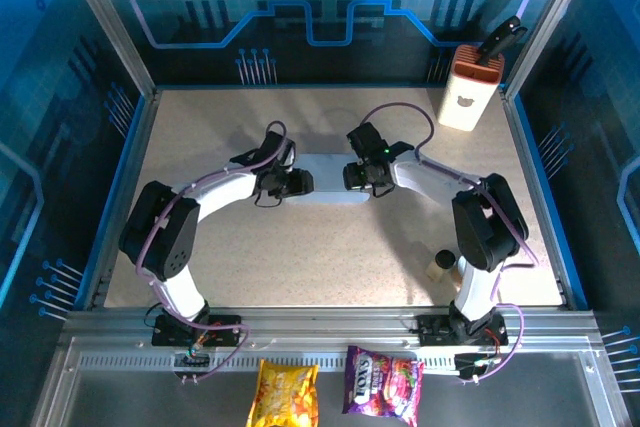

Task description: Fold the paper box

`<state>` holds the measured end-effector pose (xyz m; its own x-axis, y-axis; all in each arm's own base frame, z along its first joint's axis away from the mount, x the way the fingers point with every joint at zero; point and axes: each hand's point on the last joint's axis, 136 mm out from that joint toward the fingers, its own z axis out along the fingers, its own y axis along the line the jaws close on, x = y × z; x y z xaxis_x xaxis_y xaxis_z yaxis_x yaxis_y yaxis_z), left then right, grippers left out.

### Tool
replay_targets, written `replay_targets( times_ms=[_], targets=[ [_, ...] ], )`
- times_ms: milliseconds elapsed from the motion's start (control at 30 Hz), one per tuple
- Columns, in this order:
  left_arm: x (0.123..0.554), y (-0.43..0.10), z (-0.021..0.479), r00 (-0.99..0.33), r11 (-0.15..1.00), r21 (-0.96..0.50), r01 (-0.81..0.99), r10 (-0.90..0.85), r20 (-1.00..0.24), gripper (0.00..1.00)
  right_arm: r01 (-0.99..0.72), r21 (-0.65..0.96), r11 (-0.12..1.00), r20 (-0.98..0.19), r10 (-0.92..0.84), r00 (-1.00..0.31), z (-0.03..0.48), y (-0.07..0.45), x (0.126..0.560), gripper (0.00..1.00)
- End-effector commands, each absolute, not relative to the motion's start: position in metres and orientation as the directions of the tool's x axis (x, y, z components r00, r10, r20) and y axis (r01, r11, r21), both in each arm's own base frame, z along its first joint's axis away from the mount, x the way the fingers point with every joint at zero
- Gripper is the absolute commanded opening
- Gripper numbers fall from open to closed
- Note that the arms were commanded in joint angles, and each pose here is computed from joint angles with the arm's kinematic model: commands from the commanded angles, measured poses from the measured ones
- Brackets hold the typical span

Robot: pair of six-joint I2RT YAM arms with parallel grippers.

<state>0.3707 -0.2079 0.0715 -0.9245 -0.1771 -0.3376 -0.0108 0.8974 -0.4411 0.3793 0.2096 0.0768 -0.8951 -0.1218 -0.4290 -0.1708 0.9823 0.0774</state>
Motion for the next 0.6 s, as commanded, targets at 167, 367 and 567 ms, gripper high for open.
replay_targets(
  times_ms=[167, 367, 567],
  targets=[
    [0.386, -0.188, 0.099, -0.902, 0.918, -0.397, -0.014, -0.183, -0.390, 0.53, -0.173, 0.119, 0.978, -0.298, -0.132, -0.946, 0.046, 0.196, 0.377, 0.55],
    [0.393, -0.160, 0.071, -0.920, 0.974, -0.224, -0.027, -0.112, -0.375, 0.55, -0.159, 0.148, 0.976, -0.231, -0.122, -0.965, 0.020, 0.192, 0.374, 0.51],
    [0.387, -0.159, 0.037, -0.955, 0.973, -0.225, -0.047, -0.110, -0.277, 0.49, -0.152, 0.178, 0.972, -0.198, -0.116, -0.973, 0.008, 0.194, 0.369, 0.44]
  ],
)
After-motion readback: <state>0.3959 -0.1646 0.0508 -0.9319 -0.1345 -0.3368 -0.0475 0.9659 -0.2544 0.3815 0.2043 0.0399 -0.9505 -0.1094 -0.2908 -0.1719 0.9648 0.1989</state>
